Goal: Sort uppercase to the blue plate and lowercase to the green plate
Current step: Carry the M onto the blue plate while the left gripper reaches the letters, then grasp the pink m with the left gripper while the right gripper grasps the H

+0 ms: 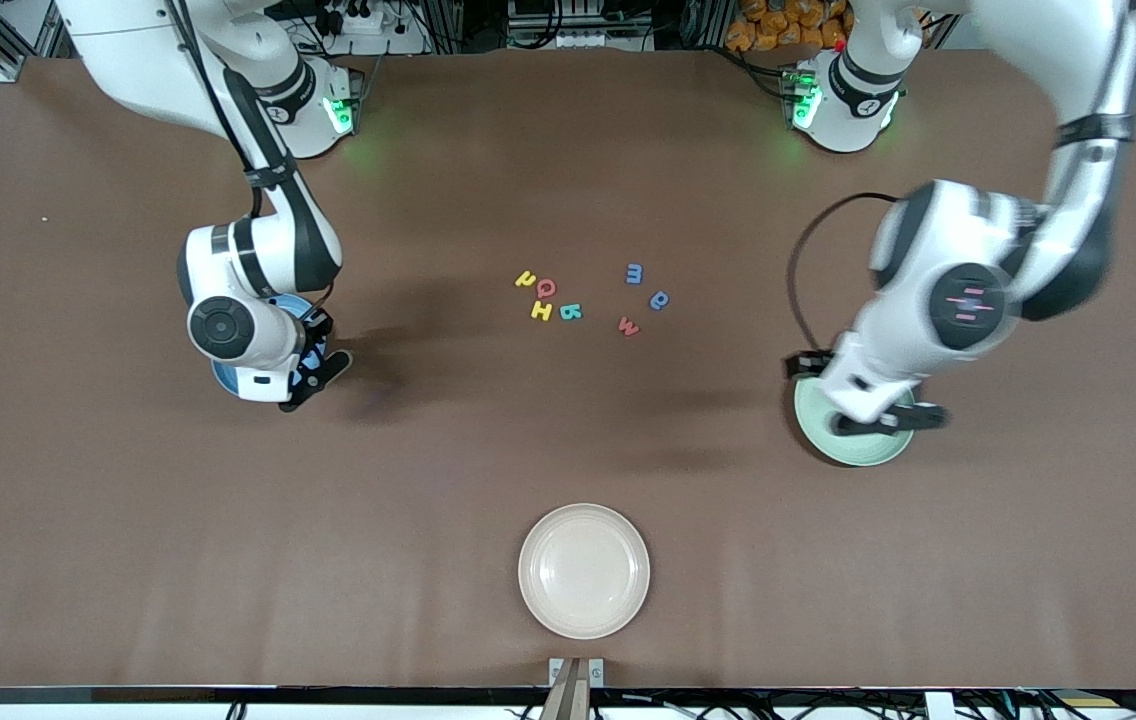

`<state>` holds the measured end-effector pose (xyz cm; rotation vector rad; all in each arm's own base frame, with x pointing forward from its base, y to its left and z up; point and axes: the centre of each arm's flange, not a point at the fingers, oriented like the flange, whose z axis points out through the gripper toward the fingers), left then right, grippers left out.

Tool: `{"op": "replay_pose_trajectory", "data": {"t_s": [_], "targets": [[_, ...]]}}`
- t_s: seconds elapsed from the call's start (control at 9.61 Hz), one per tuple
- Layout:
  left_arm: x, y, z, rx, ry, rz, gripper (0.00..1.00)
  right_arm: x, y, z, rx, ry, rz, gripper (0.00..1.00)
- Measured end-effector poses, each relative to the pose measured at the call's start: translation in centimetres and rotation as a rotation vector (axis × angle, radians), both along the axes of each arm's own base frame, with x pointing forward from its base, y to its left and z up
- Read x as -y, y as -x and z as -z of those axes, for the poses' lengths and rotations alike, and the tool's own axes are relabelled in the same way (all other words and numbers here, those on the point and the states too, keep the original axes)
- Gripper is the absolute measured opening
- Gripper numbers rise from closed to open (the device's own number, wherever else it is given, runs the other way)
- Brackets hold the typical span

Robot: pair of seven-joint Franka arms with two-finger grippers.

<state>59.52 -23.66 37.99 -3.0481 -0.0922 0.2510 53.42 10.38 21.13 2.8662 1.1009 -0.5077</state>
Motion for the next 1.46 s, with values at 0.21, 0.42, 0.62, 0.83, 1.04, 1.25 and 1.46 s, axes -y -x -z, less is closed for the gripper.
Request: {"op": "replay_pose_trajectory", "data": {"t_s": [0.21,0.42,0.62,0.83,1.04,1.25,1.46], "targets": [[4.9,2.3,0.9,-0.004,-0.025,-0.034,1.00,0.4,0.3,0.7,-0.001,0.000,0.001,0.51],[9.1,4.1,3.6,-0.012,-0.056,-0.104,1.00,-0.1,0.4,0.8,-0.006,-0.051,0.065,0.79],[12.5,5.2,6.9,0.011,-0.062,-0.219,1.00,-1.5,0.6,0.7,0.000,-0.077,0.162,1.00],[15.7,6.4,9.7,0.047,-0.057,-0.357,1.00,-6.4,1.3,0.3,0.018,-0.046,0.269,1.00],[18.6,8.0,12.6,0.066,-0.064,-0.485,1.00,-12.0,2.3,-0.6,0.042,-0.042,0.310,1.00],[20.0,8.7,14.4,0.086,-0.054,-0.585,1.00,-17.1,3.8,-1.2,0.090,-0.042,0.393,1.00],[20.9,9.2,15.6,0.098,-0.048,-0.669,1.00,-23.3,6.9,-1.7,0.146,-0.028,0.517,1.00]]}}
